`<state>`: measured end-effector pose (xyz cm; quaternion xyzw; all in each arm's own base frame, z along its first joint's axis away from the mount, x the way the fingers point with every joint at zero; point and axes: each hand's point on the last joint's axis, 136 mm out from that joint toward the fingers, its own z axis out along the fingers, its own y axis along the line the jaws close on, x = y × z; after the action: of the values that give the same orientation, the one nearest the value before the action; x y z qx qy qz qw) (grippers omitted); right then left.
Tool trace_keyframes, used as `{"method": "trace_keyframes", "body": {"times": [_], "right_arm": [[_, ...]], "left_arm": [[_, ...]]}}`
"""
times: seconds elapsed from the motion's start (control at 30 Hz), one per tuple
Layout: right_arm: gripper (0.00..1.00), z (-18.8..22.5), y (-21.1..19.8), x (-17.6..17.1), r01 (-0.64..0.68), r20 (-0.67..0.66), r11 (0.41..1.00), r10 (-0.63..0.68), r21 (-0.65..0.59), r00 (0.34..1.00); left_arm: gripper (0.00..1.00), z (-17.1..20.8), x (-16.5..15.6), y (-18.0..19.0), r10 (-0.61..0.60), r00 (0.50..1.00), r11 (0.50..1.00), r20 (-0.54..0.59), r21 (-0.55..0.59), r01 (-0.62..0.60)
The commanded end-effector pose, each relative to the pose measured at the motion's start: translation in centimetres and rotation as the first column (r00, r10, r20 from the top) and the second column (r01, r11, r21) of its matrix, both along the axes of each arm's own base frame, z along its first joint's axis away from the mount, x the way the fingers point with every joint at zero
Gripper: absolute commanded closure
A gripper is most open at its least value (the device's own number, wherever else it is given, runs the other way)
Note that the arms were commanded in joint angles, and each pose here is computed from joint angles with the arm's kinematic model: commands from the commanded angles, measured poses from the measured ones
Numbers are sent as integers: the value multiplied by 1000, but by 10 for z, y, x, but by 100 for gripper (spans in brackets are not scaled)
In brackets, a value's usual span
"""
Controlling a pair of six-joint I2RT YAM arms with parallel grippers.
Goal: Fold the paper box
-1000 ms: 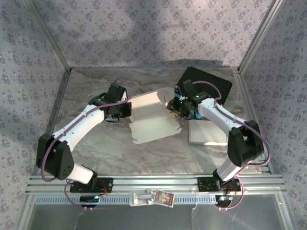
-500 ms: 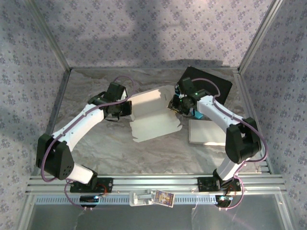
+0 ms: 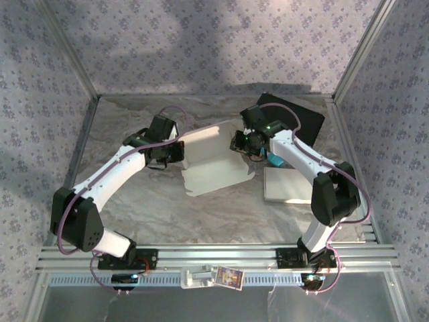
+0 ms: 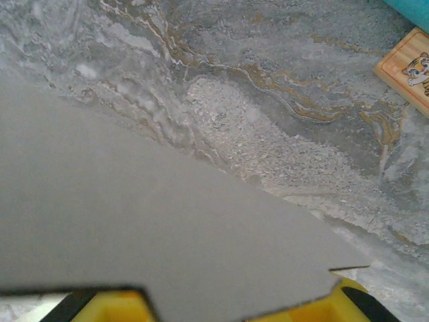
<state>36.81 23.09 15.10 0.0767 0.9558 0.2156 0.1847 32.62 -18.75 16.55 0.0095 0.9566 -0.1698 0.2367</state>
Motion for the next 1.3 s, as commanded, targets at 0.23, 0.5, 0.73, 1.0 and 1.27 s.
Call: {"method": "trace_keyframes", "body": {"times": [0.23,0.5,0.73,1.0,1.27], "right_arm": [[64,111,-31,4,-86,322,994,60,68,945],[68,174,-67,31,-201,480,914,8,352,877],[64,193,-44,39,-437,583,834,181,336,792],[63,207,-35,47,-516,620,798,242,310,746],[62,212,-21,42,-562,631,774,286,292,721]], "left_arm": [[100,29,20,1,-76,995,982,63,-168,85],[100,67,50,-8,-226,957,848,180,-446,285],[100,75,58,-26,-336,925,761,176,-528,377],[100,58,62,-27,-345,929,766,131,-533,359],[100,53,64,-27,-345,932,771,114,-531,351]]}}
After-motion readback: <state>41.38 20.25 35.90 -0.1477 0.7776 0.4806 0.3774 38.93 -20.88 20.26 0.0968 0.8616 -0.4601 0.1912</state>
